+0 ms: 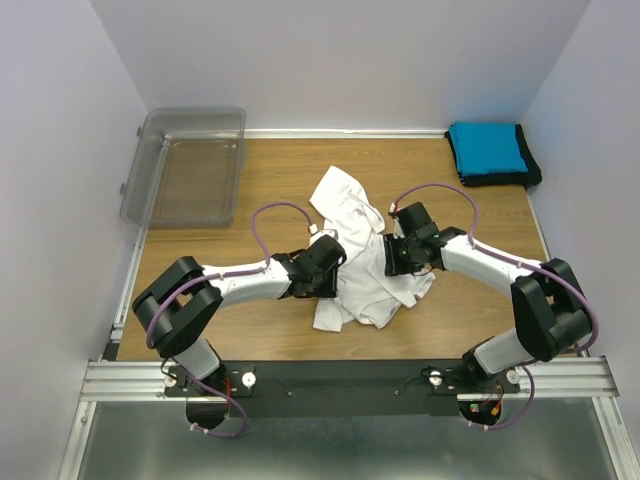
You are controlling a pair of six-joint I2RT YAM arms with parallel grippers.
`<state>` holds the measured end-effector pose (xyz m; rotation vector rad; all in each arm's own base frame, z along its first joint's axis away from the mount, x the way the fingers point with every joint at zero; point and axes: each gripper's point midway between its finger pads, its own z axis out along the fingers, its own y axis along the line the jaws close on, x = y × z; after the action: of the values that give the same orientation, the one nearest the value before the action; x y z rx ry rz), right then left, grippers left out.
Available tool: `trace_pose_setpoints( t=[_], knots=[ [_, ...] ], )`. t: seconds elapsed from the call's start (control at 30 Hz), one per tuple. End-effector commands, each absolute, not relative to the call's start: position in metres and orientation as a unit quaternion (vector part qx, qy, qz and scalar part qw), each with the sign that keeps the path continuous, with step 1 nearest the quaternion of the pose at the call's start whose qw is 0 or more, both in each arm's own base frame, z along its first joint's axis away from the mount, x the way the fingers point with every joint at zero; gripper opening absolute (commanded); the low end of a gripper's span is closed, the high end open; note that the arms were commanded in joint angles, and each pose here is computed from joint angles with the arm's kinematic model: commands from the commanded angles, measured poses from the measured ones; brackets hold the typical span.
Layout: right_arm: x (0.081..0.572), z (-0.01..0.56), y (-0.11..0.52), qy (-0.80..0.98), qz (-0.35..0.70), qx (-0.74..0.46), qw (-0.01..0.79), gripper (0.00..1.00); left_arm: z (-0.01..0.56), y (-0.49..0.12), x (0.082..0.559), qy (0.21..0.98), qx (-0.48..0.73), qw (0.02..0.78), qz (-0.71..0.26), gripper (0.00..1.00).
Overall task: Fold and stack the t-shirts
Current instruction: Flatten the tshirt out
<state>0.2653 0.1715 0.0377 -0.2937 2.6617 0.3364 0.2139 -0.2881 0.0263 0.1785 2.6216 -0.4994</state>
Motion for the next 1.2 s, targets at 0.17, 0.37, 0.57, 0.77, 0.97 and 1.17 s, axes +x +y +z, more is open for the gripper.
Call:
trace_pose_setpoints(
  t=[0.17, 0.37, 0.57, 0.77, 0.97, 1.17],
  knots=[
    [0.275, 0.060, 0.143, 0.963, 0.047, -0.062, 0.257, 0.01, 0.034, -0.229, 0.243, 0.961, 0.050, 0.273, -0.022, 0.00],
    [0.264, 0.106, 0.132, 0.959, 0.062, -0.015, 0.277, 0.00, 0.089, -0.163, 0.302, 0.933, 0.048, 0.339, 0.113, 0.00],
    [0.215, 0.115, 0.166, 0.957, 0.197, 0.022, 0.211, 0.01, 0.156, -0.142, 0.394, 0.879, 0.069, 0.421, 0.211, 0.00],
    [0.192, 0.123, 0.177, 0.948, 0.255, 0.039, 0.187, 0.01, 0.186, -0.199, 0.490, 0.843, 0.120, 0.478, 0.216, 0.13],
    [0.182, 0.113, 0.198, 0.952, 0.280, -0.016, 0.125, 0.23, 0.178, -0.263, 0.526, 0.850, 0.140, 0.489, 0.136, 0.69],
    [0.251, 0.132, 0.163, 0.955, 0.154, 0.003, 0.254, 0.45, 0.202, -0.248, 0.476, 0.861, 0.062, 0.501, 0.055, 0.75]
  ],
)
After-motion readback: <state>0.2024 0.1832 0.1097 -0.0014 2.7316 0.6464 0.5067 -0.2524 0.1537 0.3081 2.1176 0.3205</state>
